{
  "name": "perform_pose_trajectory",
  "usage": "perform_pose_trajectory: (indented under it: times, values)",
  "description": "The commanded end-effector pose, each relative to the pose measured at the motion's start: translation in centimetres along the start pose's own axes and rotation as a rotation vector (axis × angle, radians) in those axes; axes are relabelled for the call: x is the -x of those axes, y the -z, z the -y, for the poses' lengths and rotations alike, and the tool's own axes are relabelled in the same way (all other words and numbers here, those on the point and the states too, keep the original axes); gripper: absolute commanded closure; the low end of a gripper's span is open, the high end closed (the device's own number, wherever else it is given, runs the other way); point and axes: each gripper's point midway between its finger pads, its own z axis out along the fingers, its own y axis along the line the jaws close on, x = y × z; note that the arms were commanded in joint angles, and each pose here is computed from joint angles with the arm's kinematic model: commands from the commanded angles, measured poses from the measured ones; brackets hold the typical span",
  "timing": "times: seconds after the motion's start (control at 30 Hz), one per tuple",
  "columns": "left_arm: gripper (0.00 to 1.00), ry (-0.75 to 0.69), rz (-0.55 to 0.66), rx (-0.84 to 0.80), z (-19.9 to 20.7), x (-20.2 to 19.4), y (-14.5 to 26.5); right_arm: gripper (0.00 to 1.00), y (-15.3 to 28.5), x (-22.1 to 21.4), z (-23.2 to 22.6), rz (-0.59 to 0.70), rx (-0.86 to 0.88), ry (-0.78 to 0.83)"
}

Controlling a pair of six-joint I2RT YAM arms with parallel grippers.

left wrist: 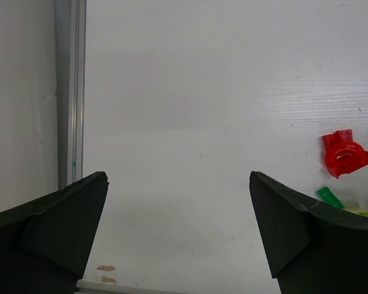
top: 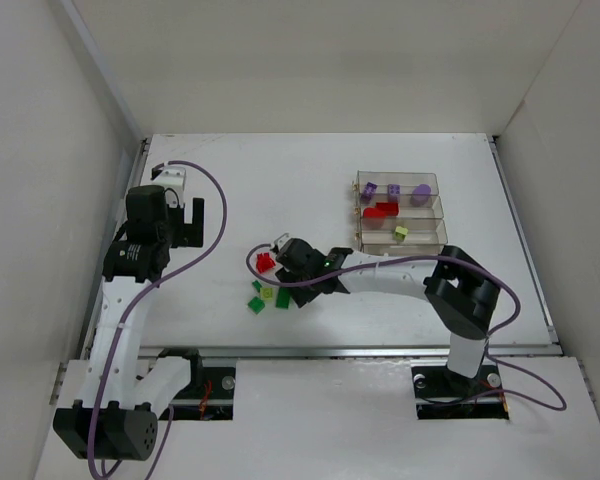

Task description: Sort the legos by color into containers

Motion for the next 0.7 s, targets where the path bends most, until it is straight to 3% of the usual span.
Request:
perform_pose_trajectory:
  times: [0.0, 0.1, 0.17, 0.37, 0.67]
  values:
    - [0.00, 0.018, 0.046, 0.003, 0.0, 0.8, 0.4, 0.55, -0.3, 2.6, -0.4, 0.072, -0.008, 0.013]
    - [0.00, 0.018, 0.046, 0.003, 0.0, 0.8, 0.4, 0.63, -0.4, 2.9, 0.0, 0.079, -0.030, 0.021]
    - [0.00, 0.018, 0.046, 0.003, 0.0, 0.8, 0.4, 0.63, -0.4, 3.0, 0.2, 0.083, -0.044, 0.021]
    - [0.00, 0.018, 0.046, 0.003, 0.0, 0.8, 0.4, 0.50, -0.9, 3.5, 0.4, 0.080, -0.066, 0.031]
    - [0.00, 0.018, 0.046, 0.003, 0.0, 0.8, 0.4, 0.55, -1.3, 3.5, -0.4, 0.065, -0.029, 0.054]
